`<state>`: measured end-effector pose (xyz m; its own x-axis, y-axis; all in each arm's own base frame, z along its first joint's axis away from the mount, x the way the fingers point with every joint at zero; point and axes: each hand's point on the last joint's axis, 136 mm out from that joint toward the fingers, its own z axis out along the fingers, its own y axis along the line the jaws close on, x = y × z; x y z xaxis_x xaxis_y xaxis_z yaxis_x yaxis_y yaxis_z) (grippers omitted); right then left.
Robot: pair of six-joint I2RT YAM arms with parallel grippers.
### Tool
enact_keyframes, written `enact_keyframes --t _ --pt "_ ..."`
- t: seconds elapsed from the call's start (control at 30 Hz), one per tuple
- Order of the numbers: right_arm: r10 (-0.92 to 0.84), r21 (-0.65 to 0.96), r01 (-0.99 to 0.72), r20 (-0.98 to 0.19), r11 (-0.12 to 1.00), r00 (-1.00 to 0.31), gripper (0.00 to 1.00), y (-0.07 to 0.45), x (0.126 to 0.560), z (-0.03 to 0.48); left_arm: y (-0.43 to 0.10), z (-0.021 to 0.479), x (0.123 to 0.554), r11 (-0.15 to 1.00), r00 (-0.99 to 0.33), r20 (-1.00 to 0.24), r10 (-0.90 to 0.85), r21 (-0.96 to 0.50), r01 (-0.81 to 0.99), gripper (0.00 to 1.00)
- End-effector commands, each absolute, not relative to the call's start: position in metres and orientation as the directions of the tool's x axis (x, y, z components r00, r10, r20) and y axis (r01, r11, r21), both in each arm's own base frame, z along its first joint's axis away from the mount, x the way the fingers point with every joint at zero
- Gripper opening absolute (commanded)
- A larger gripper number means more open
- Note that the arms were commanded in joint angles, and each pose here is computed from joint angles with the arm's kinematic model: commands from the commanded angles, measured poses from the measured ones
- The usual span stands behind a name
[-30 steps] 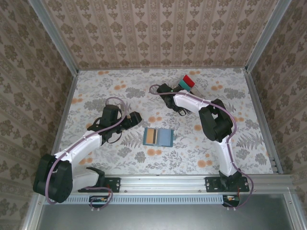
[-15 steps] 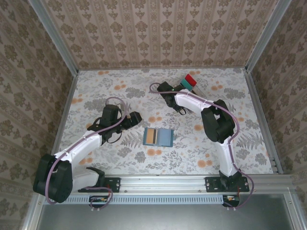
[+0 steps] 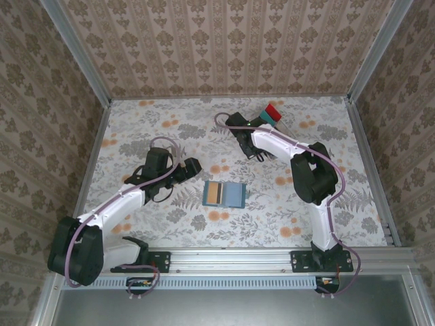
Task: Put the credit cards into the card holder
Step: Pick up the credit card from the storage box.
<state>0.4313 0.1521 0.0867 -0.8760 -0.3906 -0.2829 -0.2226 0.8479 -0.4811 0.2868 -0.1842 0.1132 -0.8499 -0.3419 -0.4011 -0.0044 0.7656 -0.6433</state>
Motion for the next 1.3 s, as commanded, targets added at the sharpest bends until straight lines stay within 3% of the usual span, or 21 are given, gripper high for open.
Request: enact_keyframes --t 0.0,0.4,0.63,0.93,1.27 --pt "-0.357 -0.423 -0.215 -0.292 0.880 -0.887 0.00 0.154 0.422 0.098 -0.191 0.123 0.288 0.755 -0.854 -0.397 -0.337 -0.655 0.007 1.00" --pt "-0.199 -0.172 -0.140 -0.403 0.975 -0.893 0.00 0.174 0.397 0.135 -0.204 0.132 0.291 0.732 -0.867 -0.391 -0.310 -0.679 0.044 0.96" --pt "-0.037 0.096 -0.091 -0.463 0.991 -0.886 0.00 0.196 0.375 0.161 -0.225 0.143 0.288 0.697 -0.884 -0.381 -0.271 -0.711 0.092 0.88" --pt "0.172 0.530 -0.085 -0.418 0.844 -0.892 0.00 0.245 0.344 0.187 -0.249 0.165 0.294 0.615 -0.896 -0.361 -0.258 -0.777 0.135 0.80" --pt "0.262 0.739 -0.045 -0.294 0.673 -0.919 0.00 0.270 0.323 0.187 -0.275 0.182 0.301 0.474 -0.920 -0.298 -0.253 -0.868 0.151 0.75"
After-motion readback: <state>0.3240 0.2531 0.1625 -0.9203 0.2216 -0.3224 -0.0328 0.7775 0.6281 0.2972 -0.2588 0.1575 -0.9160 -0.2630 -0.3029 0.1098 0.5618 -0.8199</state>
